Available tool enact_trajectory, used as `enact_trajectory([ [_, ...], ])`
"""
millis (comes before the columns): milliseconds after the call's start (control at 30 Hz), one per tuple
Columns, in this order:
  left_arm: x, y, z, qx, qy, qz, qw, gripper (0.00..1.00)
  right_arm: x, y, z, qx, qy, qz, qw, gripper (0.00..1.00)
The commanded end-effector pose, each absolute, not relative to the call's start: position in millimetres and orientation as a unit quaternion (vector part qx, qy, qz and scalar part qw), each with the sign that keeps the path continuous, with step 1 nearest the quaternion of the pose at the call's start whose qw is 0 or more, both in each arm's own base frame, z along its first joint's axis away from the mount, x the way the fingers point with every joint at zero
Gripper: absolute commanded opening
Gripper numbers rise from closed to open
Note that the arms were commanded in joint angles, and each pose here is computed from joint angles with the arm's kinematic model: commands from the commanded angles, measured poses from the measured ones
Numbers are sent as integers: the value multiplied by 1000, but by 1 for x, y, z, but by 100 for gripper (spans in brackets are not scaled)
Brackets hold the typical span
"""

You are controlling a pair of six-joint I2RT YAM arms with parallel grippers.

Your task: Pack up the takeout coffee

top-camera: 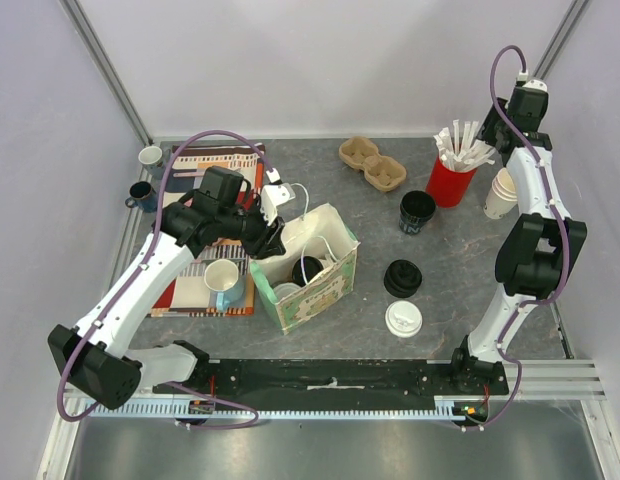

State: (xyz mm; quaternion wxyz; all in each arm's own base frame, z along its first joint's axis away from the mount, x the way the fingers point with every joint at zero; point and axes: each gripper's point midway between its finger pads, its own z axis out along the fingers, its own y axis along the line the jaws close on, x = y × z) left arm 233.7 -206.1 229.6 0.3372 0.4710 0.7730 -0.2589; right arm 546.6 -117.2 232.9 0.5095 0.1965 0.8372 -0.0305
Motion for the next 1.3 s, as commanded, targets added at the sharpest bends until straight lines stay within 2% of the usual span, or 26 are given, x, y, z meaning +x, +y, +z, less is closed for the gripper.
enact_trajectory([
  [0,229,-211,236,467,767,-278,340,42,555,-118,281,177,806,-35,564,51],
  [200,229,-212,234,467,768,-280,337,43,543,-126,292,180,804,-70,563,35],
  [467,227,-211,232,468,769,-280,334,43,546,-122,299,168,801,-65,571,11],
  [567,227,-210,231,470,769,-279,333,43,545,-118,303,162,801,-60,574,11],
  [633,227,-210,230,470,769,-279,332,43,544,-114,308,157,799,-58,577,22],
  [700,226,-210,230,471,769,-281,330,43,543,-114,310,155,799,-59,578,28],
  [800,227,-211,229,473,767,-280,331,43,544,-115,307,156,801,-60,575,28],
  [867,226,-210,229,472,768,-280,331,43,546,-115,302,156,803,-60,572,26],
  [967,226,-210,229,474,767,-279,331,43,547,-116,300,156,805,-60,570,10],
  [1000,225,-210,228,474,767,-279,329,43,547,-115,301,154,805,-60,570,3],
  [1033,225,-210,228,475,767,-280,329,43,547,-115,302,153,805,-60,570,0],
  [1267,225,-209,227,475,768,-278,328,43,541,-103,337,117,790,-44,601,0],
])
